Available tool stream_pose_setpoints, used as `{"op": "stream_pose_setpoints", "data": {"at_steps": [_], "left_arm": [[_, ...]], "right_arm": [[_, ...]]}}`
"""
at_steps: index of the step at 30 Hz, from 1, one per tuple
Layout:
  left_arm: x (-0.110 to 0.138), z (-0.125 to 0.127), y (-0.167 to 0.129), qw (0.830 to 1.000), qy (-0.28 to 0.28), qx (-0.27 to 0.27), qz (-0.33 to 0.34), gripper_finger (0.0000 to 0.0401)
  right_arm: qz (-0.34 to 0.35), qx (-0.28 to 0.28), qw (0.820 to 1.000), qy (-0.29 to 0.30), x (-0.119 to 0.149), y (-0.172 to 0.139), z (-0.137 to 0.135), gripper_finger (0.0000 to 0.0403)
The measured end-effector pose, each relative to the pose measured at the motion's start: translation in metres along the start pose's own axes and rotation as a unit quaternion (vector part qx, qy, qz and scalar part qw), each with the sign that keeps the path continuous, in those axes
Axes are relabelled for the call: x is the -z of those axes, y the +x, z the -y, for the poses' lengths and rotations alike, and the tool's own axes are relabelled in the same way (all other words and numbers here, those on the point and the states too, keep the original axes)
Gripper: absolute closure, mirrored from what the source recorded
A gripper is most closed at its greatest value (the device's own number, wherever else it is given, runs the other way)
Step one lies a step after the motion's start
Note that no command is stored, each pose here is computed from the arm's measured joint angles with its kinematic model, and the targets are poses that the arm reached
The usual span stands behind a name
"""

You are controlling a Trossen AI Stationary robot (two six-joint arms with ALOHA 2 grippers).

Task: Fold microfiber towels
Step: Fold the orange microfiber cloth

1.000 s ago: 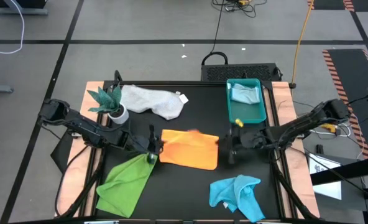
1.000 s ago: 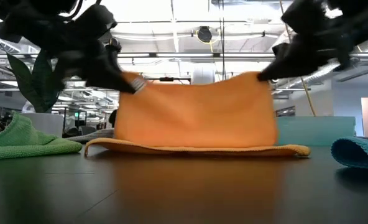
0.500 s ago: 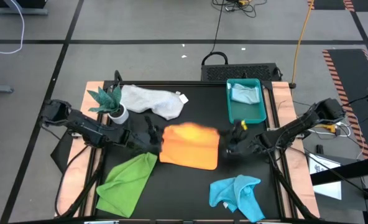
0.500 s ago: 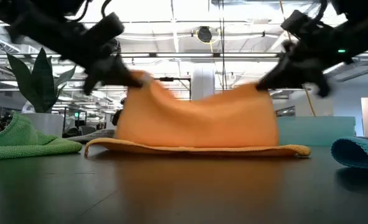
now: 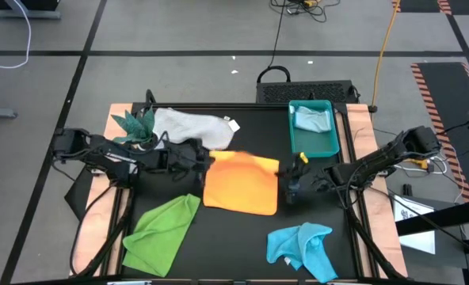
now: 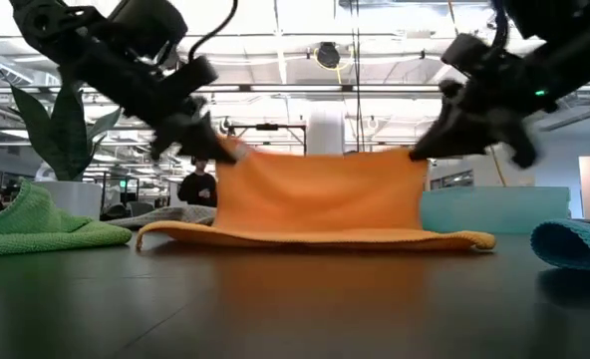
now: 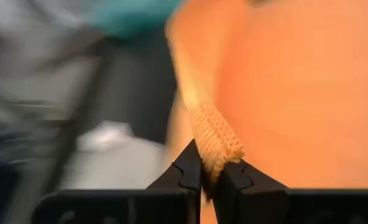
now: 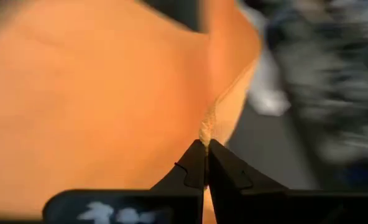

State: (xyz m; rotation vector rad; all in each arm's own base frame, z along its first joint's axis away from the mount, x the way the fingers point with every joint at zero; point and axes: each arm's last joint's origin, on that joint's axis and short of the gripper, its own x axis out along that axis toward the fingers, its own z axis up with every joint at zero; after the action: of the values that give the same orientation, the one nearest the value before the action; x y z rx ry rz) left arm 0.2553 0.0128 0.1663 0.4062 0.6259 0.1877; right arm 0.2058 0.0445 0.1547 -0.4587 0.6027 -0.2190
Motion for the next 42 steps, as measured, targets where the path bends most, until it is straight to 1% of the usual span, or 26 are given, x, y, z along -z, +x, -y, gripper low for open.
{"op": "stream_pose_setpoints", "data": {"at_steps": [2, 3, 5, 7, 11, 14, 16, 20, 22, 25, 29, 32, 37, 42], "left_arm": [[0.004, 0.012, -0.002, 0.997, -0.006, 0.08, -0.014, 0.0375], [0.005, 0.018, -0.004, 0.994, -0.009, 0.107, -0.02, 0.0375], [0.005, 0.029, -0.008, 0.989, -0.008, 0.144, -0.025, 0.0375], [0.004, 0.039, -0.012, 0.986, 0.002, 0.165, -0.024, 0.0375], [0.007, 0.057, -0.019, 0.981, 0.024, 0.194, -0.023, 0.0375], [0.009, 0.067, -0.024, 0.977, 0.034, 0.209, -0.022, 0.0375], [0.01, 0.07, -0.025, 0.976, 0.032, 0.214, -0.024, 0.0375], [0.011, 0.072, -0.027, 0.976, 0.025, 0.217, -0.026, 0.0375], [0.011, 0.073, -0.027, 0.975, 0.025, 0.218, -0.025, 0.0375], [0.01, 0.074, -0.028, 0.975, 0.02, 0.22, -0.026, 0.0375], [0.01, 0.081, -0.031, 0.971, 0.028, 0.235, -0.022, 0.0375], [0.01, 0.085, -0.034, 0.967, 0.03, 0.252, -0.022, 0.0375], [0.01, 0.088, -0.035, 0.966, 0.028, 0.258, -0.023, 0.0375], [0.015, 0.094, -0.029, 0.964, 0.029, 0.261, -0.039, 0.0375]], "right_arm": [[0.009, -0.076, 0.997, 0.031, 0.0, -0.002, -0.008, 0.0402], [0.012, -0.107, 0.993, 0.046, -0.001, -0.004, -0.011, 0.0402], [0.016, -0.147, 0.986, 0.071, -0.002, -0.006, -0.016, 0.0402], [0.01, -0.159, 0.984, 0.084, -0.001, -0.007, -0.022, 0.0402], [-0.006, -0.172, 0.981, 0.088, 0.003, -0.004, -0.033, 0.0402], [-0.011, -0.177, 0.981, 0.082, 0.005, 0.0, -0.04, 0.0403], [-0.01, -0.18, 0.98, 0.082, 0.006, 0.003, -0.043, 0.0403], [-0.012, -0.214, 0.973, 0.081, 0.008, 0.008, -0.049, 0.0401], [-0.014, -0.216, 0.973, 0.08, 0.009, 0.009, -0.05, 0.0401], [-0.005, -0.219, 0.972, 0.081, 0.007, 0.007, -0.051, 0.0401], [0.011, -0.229, 0.97, 0.077, 0.004, 0.004, -0.055, 0.0401], [0.006, -0.24, 0.968, 0.076, 0.005, 0.003, -0.057, 0.0401], [0.007, -0.268, 0.961, 0.075, 0.008, 0.009, -0.064, 0.0401], [-0.014, -0.272, 0.96, 0.07, 0.015, 0.016, -0.071, 0.0396]]}}
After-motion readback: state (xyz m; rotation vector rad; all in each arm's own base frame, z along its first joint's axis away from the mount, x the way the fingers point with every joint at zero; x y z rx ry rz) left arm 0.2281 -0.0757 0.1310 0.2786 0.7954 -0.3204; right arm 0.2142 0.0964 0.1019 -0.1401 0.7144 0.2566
